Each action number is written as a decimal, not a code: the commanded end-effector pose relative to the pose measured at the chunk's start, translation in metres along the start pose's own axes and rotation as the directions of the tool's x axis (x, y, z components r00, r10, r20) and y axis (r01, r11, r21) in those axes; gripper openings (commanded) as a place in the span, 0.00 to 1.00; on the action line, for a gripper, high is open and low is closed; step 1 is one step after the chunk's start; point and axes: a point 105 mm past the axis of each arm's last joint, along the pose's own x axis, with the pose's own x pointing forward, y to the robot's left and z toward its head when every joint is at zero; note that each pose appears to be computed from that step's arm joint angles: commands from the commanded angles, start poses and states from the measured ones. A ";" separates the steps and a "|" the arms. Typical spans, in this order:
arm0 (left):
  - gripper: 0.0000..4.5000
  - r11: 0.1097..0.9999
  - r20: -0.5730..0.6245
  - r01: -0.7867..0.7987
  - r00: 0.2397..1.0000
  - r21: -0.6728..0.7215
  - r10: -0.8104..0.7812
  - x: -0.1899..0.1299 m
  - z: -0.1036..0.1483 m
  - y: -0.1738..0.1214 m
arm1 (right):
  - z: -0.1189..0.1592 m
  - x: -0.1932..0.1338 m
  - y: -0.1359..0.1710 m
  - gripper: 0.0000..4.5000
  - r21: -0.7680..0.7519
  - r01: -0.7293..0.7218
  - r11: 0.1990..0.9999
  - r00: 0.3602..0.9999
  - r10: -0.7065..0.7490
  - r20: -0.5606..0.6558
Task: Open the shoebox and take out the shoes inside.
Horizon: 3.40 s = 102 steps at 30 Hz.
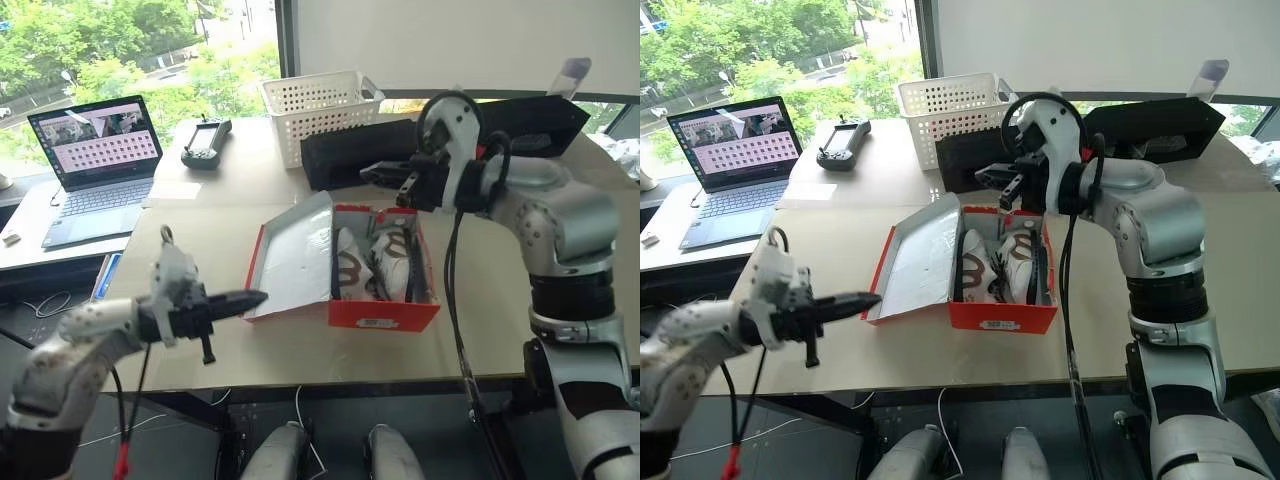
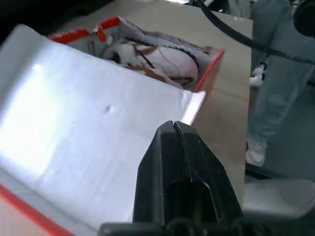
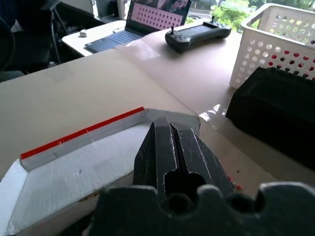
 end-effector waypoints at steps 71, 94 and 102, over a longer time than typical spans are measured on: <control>0.00 0.993 0.163 0.120 0.979 0.012 -0.121 0.058 -0.024 0.044 | -0.135 0.011 -0.038 0.99 -0.295 0.188 0.937 0.771 -0.327 -0.547; 0.00 0.993 0.147 0.117 0.982 0.017 -0.119 0.061 -0.024 0.043 | -0.131 0.021 -0.023 0.00 -0.231 0.169 0.958 0.806 -0.270 -0.527; 0.00 0.993 0.138 0.115 0.984 0.019 -0.117 0.062 -0.025 0.044 | -0.067 0.019 -0.023 0.00 -0.176 0.214 0.961 0.892 -0.266 -0.366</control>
